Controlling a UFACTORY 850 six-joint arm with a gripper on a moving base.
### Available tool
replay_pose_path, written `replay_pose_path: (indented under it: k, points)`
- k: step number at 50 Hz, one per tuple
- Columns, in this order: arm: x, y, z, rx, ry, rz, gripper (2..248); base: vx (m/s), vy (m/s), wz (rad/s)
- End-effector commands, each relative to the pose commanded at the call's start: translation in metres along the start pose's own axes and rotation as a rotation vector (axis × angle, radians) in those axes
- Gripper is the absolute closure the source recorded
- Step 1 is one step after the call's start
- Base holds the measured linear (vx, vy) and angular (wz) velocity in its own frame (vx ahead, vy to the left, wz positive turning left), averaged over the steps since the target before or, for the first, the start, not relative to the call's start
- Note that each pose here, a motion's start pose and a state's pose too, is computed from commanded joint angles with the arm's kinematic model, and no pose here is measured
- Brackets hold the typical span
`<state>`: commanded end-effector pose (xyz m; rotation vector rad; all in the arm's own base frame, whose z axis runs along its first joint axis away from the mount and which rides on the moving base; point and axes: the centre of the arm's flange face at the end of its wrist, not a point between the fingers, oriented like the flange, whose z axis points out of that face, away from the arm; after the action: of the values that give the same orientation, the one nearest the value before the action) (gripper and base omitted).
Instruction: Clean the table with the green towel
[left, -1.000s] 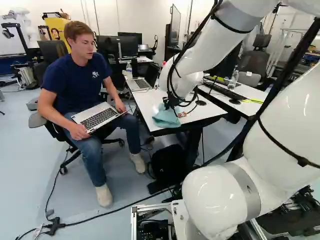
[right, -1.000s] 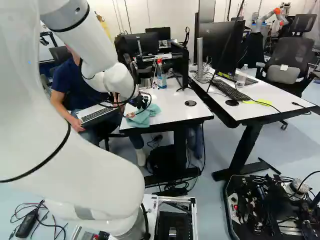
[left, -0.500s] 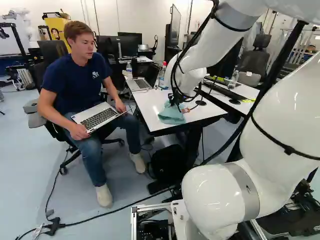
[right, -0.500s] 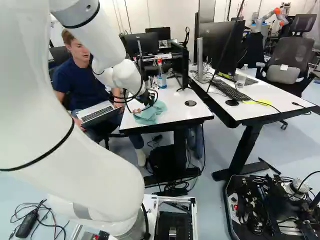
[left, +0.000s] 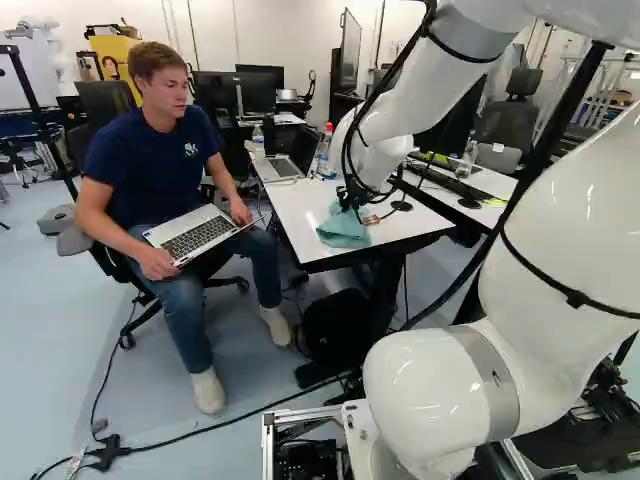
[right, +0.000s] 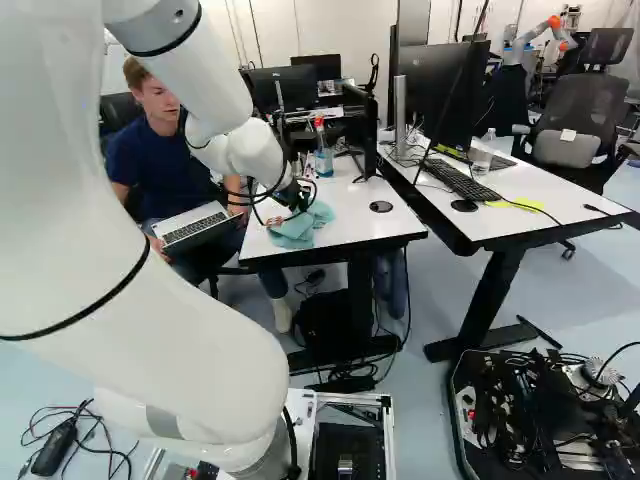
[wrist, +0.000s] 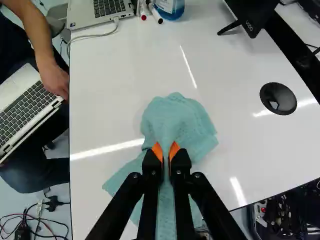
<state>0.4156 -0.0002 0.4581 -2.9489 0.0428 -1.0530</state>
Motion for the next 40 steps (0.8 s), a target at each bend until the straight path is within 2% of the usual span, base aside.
replay_pose_path:
  k: [13, 40]
  points:
    - [0.000, 0.004, 0.000, -0.006, 0.000, 0.008, 215, 0.000, 0.000, 0.000]
    - [0.013, 0.045, 0.009, -0.067, 0.001, 0.082, 215, 0.000, 0.000, 0.000]
